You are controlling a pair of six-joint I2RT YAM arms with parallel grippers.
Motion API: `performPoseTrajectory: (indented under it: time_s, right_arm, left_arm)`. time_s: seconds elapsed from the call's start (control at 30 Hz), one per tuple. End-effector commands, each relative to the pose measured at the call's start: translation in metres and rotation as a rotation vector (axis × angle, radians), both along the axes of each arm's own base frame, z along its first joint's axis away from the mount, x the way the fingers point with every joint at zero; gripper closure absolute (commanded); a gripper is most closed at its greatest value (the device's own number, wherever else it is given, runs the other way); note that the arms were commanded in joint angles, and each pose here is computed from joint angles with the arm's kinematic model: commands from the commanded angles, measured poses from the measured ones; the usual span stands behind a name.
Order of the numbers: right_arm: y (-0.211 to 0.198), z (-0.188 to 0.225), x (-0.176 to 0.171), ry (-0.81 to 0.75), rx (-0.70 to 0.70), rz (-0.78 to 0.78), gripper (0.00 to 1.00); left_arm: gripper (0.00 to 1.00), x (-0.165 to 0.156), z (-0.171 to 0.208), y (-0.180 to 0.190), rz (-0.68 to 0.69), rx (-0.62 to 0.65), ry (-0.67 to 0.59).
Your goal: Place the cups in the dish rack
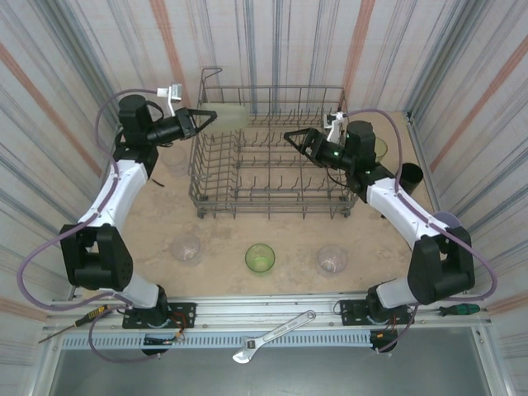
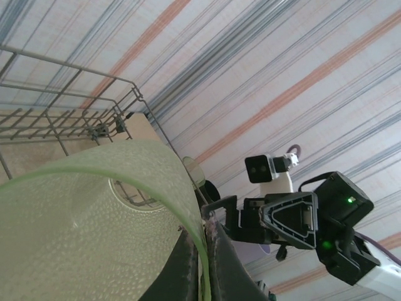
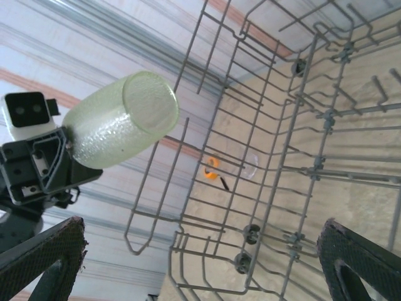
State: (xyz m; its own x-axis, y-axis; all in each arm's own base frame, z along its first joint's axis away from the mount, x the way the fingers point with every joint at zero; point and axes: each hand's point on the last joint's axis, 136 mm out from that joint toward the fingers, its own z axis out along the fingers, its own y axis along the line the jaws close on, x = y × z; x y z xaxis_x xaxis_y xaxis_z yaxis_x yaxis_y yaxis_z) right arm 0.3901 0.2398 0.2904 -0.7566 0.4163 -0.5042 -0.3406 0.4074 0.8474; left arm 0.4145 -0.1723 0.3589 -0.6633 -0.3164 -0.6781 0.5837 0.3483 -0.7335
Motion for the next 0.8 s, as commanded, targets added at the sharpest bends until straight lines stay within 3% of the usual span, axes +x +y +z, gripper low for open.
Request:
performPoseTrajectory:
  time_s: [0.0,0.77]
  right_arm:
    - [0.018,0.012,0.000,-0.024,0.076,0.054,0.01]
    - [0.103,0.022,0.042,0.026,0.337,0.170,0.02]
  left_arm:
    - [1.00,-0.008,0.009,-0.007,-0.058,-0.033,-0.065]
    - [1.00,-0.011,-0.011,-0.017,-0.084,-0.067,-0.028]
